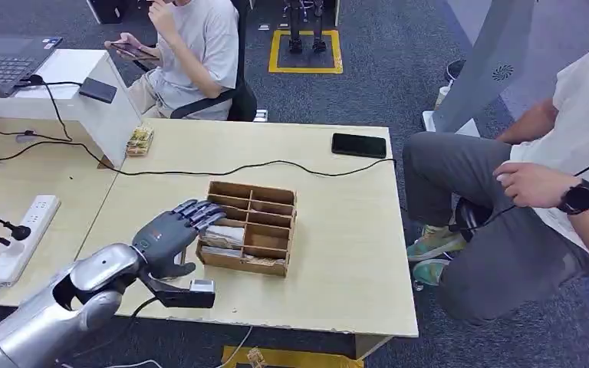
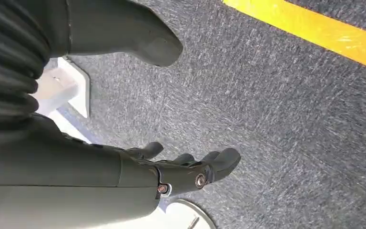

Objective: Pass the card to the sensor for recognition and then transmit it.

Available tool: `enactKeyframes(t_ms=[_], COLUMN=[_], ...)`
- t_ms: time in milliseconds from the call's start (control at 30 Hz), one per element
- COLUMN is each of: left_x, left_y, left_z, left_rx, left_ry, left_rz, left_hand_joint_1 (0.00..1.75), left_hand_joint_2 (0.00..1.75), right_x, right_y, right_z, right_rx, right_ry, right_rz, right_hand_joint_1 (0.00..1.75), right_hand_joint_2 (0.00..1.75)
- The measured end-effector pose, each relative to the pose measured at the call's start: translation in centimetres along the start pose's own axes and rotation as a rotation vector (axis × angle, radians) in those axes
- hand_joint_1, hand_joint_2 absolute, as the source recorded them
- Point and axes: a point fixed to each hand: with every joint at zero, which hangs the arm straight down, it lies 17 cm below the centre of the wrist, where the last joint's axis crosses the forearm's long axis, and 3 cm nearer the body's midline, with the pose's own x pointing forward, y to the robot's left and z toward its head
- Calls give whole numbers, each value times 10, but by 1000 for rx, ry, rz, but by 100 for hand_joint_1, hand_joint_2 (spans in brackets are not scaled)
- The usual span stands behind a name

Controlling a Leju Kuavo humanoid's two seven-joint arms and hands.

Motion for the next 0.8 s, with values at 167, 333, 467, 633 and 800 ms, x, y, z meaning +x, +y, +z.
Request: enactKeyframes(t_ms=[167,333,467,633,800], left_x=[-1,-1,0,0,0], left_y=[-1,-3,-3,-5,-7], left_z=[0,-1,-1,-1,0], left_rx=[-2,-7,-8,-12,-16], left_ry=[1,3,1,0,1], left_rz=[-1,-4,-5,-4,-4], left_hand_joint_1=[0,0,0,0,0], left_hand_joint_2=[175,175,175,175,175], right_x=[2,3,3,3,4], right_y=[0,-1,-2,-2,-2], right_z=[0,-1,-1,-1,-1], right_rx=[0,-1,-2,-2,-2], right_ry=[-8,-10,-8,-11,-12], right_rz=[3,4,3,7,8], right_hand_joint_1=[0,0,0,0,0], right_hand_joint_2=[175,175,175,175,175])
